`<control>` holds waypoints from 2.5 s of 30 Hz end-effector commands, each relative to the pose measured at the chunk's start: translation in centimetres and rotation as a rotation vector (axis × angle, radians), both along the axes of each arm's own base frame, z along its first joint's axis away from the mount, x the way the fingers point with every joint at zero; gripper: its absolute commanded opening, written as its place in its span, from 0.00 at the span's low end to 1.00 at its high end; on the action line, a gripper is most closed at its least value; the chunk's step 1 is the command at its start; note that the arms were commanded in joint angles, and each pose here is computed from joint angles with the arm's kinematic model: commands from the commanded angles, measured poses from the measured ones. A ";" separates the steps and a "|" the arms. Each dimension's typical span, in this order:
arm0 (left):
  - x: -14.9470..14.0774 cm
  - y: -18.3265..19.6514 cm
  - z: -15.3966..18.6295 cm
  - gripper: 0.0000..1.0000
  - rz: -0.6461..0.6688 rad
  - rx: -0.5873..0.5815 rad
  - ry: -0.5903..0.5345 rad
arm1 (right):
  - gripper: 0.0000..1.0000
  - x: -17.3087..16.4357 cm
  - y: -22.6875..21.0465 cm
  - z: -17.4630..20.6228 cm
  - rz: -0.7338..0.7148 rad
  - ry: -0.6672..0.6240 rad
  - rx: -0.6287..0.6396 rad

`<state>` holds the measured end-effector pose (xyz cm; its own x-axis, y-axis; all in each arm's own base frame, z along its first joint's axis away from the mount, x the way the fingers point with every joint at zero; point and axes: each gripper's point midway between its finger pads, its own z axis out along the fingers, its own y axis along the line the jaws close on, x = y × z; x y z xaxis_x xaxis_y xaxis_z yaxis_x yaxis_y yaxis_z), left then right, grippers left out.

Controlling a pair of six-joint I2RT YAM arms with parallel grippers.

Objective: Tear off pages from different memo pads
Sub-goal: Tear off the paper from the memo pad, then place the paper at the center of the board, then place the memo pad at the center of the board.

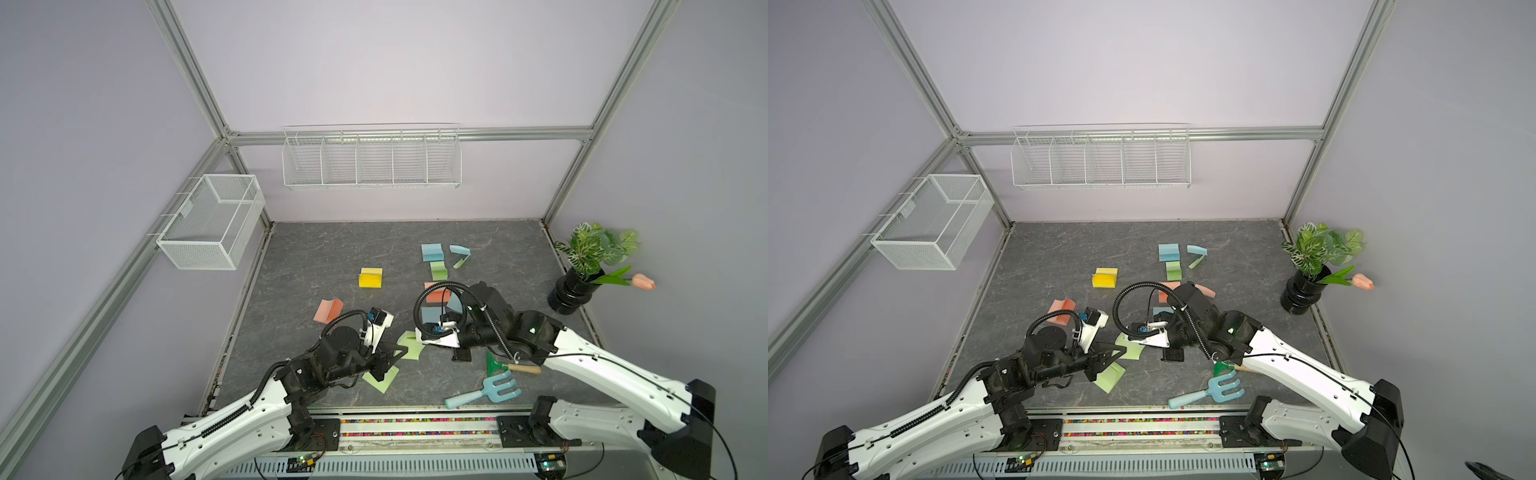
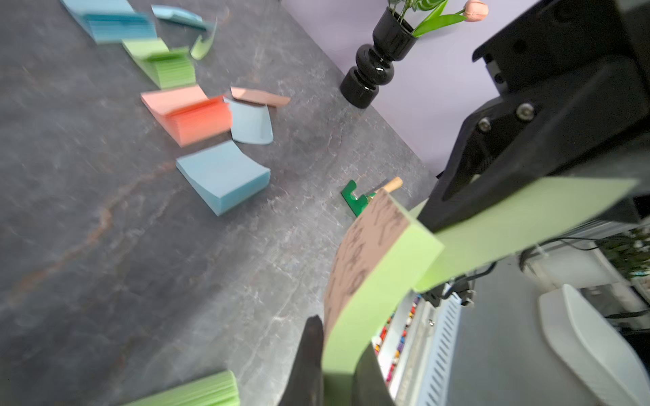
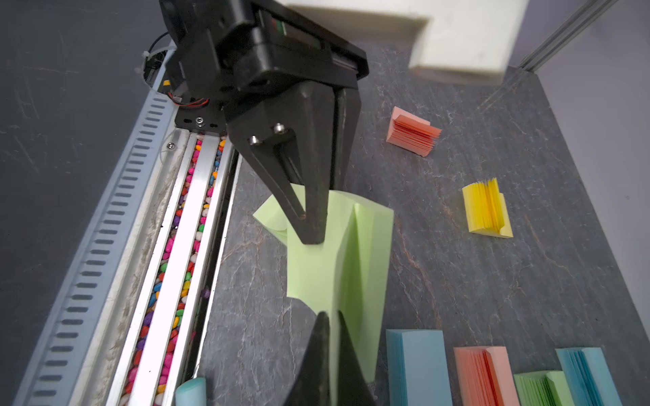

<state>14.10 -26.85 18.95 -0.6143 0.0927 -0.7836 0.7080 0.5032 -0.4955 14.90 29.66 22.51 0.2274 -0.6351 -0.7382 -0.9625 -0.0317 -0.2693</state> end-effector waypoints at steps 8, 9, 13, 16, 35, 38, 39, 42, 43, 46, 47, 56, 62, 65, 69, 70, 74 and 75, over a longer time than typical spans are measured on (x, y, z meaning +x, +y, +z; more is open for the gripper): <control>3.6 4.7 -1.3 0.00 0.326 0.103 -0.009 | 0.06 2.5 -2.1 3.3 -0.158 -0.197 0.078; 3.7 5.0 -1.3 0.00 0.340 0.106 -0.013 | 0.06 2.7 -2.2 3.4 -0.166 -0.211 0.073; 4.2 6.8 -1.4 0.00 0.421 0.137 -0.031 | 0.06 3.5 -3.6 3.4 -0.199 -0.286 0.005; 4.5 8.1 -1.4 0.00 0.480 0.139 -0.037 | 0.07 5.3 -5.9 1.3 -0.248 -0.386 -0.170; 3.1 8.6 -0.5 0.00 0.454 0.040 -0.004 | 0.09 12.4 -15.9 -15.0 -0.260 -0.309 -0.726; 2.9 8.5 -0.4 0.00 0.446 0.028 -0.002 | 0.10 13.3 -16.4 -15.8 -0.267 -0.308 -0.741; 2.9 8.5 -0.3 0.00 0.444 0.025 -0.001 | 0.11 13.6 -16.6 -16.1 -0.270 -0.306 -0.742; 2.8 8.4 -0.2 0.00 0.436 0.014 0.001 | 0.25 14.2 -17.1 -17.0 -0.289 -0.293 -0.743; 2.7 8.4 -0.3 0.00 0.433 0.011 0.002 | 0.27 13.8 -17.3 -17.3 -0.276 -0.270 -0.753; 2.6 8.0 -0.3 0.00 0.420 0.006 0.009 | 0.37 11.6 -17.6 -17.9 -0.224 -0.149 -0.784; 2.6 7.9 -0.3 0.00 0.414 -0.001 0.010 | 0.43 10.8 -17.7 -17.8 -0.210 -0.106 -0.787; 1.9 3.2 -0.5 0.00 0.289 -0.140 0.173 | 0.89 11.8 -13.7 -7.7 -0.455 -0.234 -0.451; 1.6 -1.2 -2.6 0.00 0.199 -0.163 0.381 | 0.89 13.2 -16.2 3.5 -1.036 -0.239 0.193; 1.8 -3.0 -4.1 0.00 0.201 -0.171 0.479 | 0.89 12.7 -20.2 4.7 -1.353 -0.103 0.532; 2.3 -5.2 -5.9 0.00 0.209 -0.168 0.564 | 0.89 11.2 -19.1 3.0 -1.291 0.057 0.694; 2.4 -5.7 -6.4 0.00 0.221 -0.172 0.600 | 0.89 10.9 -18.9 2.5 -1.287 0.090 0.704; 2.7 -7.9 -7.6 0.00 0.228 -0.177 0.662 | 0.89 10.4 -19.0 0.6 -1.335 0.197 0.688; 2.8 -8.5 -7.8 0.00 0.227 -0.171 0.669 | 0.89 10.3 -18.8 0.4 -1.330 0.215 0.684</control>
<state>16.07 -32.24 7.80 -0.9568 -0.1366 -0.2566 0.1276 0.5958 -0.7929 25.51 10.36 23.02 -0.3246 0.0416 -0.9449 -0.2323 0.9649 0.1223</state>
